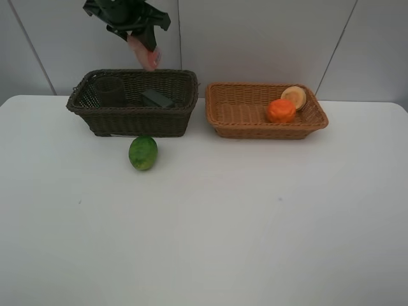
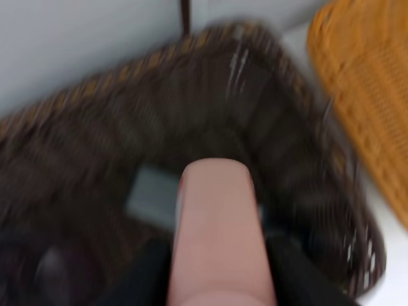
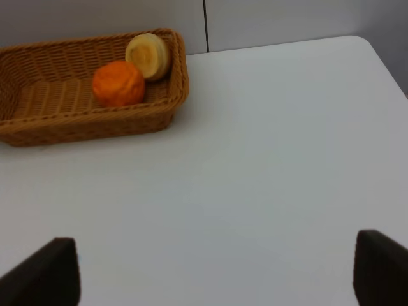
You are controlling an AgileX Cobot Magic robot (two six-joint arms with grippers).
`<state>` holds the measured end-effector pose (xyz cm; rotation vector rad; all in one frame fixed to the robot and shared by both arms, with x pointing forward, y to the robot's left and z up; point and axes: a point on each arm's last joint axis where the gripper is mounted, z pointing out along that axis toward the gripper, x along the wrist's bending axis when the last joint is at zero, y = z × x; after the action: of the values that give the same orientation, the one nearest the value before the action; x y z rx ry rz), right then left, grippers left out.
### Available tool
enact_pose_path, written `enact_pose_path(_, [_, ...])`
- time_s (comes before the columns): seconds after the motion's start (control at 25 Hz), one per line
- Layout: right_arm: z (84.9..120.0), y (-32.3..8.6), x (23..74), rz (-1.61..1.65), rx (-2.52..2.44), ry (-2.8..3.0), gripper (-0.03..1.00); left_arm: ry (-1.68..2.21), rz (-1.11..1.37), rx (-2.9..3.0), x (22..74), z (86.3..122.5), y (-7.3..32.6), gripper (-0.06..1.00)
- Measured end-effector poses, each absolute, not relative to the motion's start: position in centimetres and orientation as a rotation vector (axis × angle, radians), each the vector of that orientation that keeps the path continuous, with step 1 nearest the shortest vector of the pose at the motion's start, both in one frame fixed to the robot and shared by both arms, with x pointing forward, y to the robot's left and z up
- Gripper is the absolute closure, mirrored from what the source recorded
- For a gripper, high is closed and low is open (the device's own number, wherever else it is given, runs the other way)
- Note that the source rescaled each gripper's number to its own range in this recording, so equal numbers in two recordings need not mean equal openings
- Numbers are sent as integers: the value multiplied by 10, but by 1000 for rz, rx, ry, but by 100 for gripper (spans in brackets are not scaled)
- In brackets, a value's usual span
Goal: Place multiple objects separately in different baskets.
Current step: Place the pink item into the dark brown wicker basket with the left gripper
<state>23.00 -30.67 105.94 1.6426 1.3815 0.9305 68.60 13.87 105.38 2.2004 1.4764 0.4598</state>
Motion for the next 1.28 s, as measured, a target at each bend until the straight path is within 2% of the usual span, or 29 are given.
enact_pose_path(0.16, [1059,-307,230,931,1643,1382,2,1417,503,2184,701,1030,122,55])
enact_pose_path(0.48, [1059,-307,230,931,1643,1382,2,1384,552,2209,718,989,114,55])
enact_pose_path(1.12, [1059,-307,230,931,1643,1382,2,1371,554,2194,725,967,110,55])
enact_pose_path(1.16, [1059,-307,230,931,1643,1382,2,1371,554,2194,725,967,110,53])
enact_pose_path(1.2, [1059,-307,230,931,1643,1382,2,1371,554,2196,725,966,110,47])
enact_pose_path(1.28, [1059,-307,230,931,1643,1382,2,1363,557,2192,725,967,108,22])
